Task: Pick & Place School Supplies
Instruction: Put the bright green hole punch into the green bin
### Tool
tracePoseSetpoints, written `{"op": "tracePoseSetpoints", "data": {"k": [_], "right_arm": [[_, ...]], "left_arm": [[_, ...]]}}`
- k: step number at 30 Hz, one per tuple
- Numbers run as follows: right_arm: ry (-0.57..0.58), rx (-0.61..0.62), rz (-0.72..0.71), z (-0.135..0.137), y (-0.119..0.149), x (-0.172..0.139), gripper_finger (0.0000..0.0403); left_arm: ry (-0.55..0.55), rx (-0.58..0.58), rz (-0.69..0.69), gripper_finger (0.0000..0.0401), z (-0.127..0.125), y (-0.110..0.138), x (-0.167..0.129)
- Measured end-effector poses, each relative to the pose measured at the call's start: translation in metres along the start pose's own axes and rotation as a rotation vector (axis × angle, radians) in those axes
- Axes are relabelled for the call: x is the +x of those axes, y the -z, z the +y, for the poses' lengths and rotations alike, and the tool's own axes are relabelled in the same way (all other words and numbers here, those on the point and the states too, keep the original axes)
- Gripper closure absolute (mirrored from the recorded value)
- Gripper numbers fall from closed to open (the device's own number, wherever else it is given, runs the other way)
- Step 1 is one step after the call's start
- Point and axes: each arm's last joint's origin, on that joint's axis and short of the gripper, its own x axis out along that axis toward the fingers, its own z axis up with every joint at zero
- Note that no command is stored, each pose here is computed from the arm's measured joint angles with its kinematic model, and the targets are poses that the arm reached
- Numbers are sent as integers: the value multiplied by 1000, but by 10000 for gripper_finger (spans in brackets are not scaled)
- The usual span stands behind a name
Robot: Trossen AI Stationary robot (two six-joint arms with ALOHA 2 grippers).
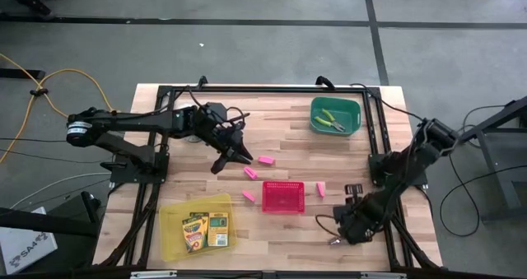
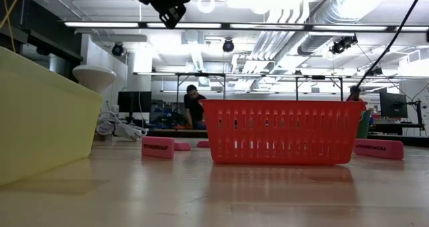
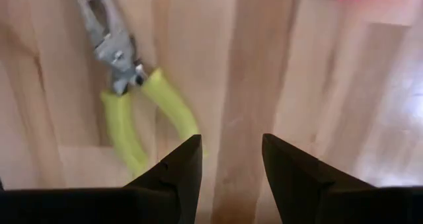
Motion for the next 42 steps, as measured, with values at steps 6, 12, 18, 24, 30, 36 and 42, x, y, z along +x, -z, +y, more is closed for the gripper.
{"op": "tracePoseSetpoints", "data": {"k": [6,12,18,24,30,36,42], "right_arm": [[19,-87,18,21,9,13,255],[35,-146,-37,38,15,22,255],[52,-167,-63,46,18,28,255],[78,-170,-44,48,16,37,255],[105,-177,-53,52,13,48,255],[124,-179,-41,54,12,55,255],[122,-178,-42,55,11,57,255]], "left_arm": [[-1,-9,-24,333,-1,-3,1],[-2,-29,-61,333,-1,-7,0],[-1,-32,-84,333,-1,-9,0],[2,-41,-99,333,-2,-11,0],[2,-44,-99,333,-2,-11,0],[2,-45,-99,333,-2,-11,0],[2,-45,-98,333,-2,-11,0]]}}
